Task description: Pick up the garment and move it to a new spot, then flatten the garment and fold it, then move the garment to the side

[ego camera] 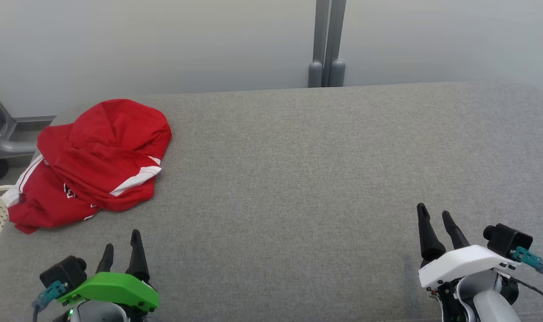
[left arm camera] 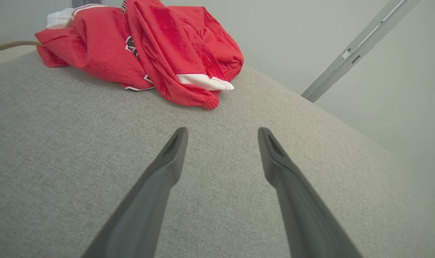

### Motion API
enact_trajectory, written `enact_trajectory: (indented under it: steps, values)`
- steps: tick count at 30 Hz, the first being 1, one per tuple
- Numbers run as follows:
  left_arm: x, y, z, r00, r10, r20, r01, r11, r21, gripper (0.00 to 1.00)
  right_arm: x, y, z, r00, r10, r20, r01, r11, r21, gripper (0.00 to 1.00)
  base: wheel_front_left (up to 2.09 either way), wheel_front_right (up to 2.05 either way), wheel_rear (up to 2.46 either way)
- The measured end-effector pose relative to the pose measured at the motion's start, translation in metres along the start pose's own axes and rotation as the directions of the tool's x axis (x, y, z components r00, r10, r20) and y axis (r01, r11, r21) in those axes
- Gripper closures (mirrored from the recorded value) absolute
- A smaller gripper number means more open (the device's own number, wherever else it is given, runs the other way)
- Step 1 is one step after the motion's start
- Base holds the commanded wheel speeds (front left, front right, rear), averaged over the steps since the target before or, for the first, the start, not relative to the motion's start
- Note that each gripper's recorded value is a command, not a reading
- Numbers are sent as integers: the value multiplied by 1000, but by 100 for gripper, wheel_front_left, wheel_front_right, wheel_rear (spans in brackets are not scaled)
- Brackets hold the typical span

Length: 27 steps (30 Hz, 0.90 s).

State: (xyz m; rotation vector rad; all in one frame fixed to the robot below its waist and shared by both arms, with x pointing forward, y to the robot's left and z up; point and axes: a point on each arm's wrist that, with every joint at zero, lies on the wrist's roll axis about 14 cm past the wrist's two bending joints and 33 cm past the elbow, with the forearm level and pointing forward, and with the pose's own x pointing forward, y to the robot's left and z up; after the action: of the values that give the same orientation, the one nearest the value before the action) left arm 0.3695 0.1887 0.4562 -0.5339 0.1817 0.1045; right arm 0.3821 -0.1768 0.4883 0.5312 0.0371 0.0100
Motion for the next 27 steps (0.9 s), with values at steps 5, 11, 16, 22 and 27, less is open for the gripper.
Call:
enact_trajectory:
  steps: [5, 11, 16, 22, 27]
  values:
    - [0, -2, -1, 1000, -15, 2, 15, 997, 70, 0, -1, 1, 1, 1000, 9, -3, -10, 996, -86, 0, 0, 0, 0]
    - [2, -8, 2, 999, -41, 15, 39, 989, 143, 0, -1, 3, 0, 1000, 22, -11, -24, 987, -156, 0, 0, 0, 0]
    - [2, -14, 3, 997, -75, 17, 71, 980, 188, 0, -2, 4, 0, 999, 28, -16, -30, 980, -196, 0, 0, 0, 0]
    - [4, -23, 10, 992, -122, 30, 110, 961, 255, 0, -2, 4, 1, 999, 33, -12, -35, 967, -253, 0, 0, 0, 0]
    - [4, -27, 13, 990, -137, 45, 117, 947, 298, 0, -1, 5, 4, 999, 42, -5, -42, 952, -302, 0, 0, 0, 0]
